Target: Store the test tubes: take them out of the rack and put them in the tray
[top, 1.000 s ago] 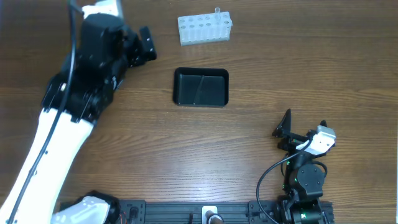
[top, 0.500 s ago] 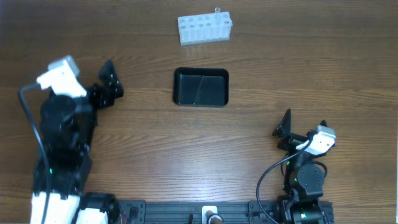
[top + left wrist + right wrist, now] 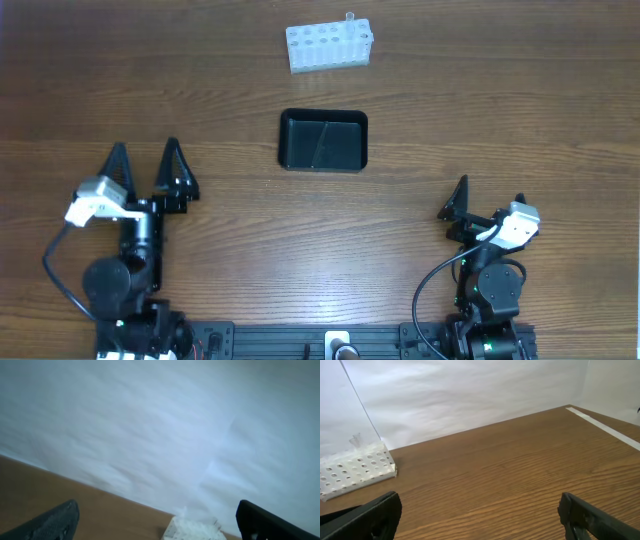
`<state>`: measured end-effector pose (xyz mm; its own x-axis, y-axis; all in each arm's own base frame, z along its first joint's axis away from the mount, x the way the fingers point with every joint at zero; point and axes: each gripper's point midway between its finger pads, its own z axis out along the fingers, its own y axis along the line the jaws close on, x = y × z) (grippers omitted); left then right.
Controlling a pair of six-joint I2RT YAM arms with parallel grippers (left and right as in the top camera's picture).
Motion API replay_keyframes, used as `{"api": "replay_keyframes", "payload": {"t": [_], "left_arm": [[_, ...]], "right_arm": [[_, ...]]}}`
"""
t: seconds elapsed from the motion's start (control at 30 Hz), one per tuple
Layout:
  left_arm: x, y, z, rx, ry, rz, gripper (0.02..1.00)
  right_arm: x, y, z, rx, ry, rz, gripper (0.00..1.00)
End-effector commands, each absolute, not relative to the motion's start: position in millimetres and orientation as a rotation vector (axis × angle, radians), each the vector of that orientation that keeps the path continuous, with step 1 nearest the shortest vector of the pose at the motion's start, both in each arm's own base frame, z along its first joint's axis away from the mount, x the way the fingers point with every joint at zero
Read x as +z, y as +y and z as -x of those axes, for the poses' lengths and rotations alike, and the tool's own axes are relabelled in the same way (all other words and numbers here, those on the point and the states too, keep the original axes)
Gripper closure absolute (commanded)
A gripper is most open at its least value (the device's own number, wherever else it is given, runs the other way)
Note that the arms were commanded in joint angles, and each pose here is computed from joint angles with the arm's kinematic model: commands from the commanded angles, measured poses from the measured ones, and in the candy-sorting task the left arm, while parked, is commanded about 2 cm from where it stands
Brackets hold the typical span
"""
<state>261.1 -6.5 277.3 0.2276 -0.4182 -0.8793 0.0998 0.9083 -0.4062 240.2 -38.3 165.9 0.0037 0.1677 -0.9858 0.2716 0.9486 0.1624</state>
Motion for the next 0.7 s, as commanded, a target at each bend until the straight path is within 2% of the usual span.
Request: {"api": "replay_keyframes", "payload": {"t": [0.03, 0.4, 0.7], "left_arm": [[266.1, -1.8, -255.8, -0.378, 1.261, 0.306, 0.020], [243.2, 8.7, -250.9, -0.362, 1.271, 0.314, 0.020], [198.5, 11.1, -251.7, -0.336, 1.445, 0.366, 0.023]], "right_arm": [[164.5, -39.5, -239.8, -0.088, 1.574, -0.351, 0.007], [164.6, -39.5, -239.7, -0.088, 1.574, -0.351, 0.007], [164.5, -39.5, -239.8, -0.088, 1.574, -0.351, 0.009]]}}
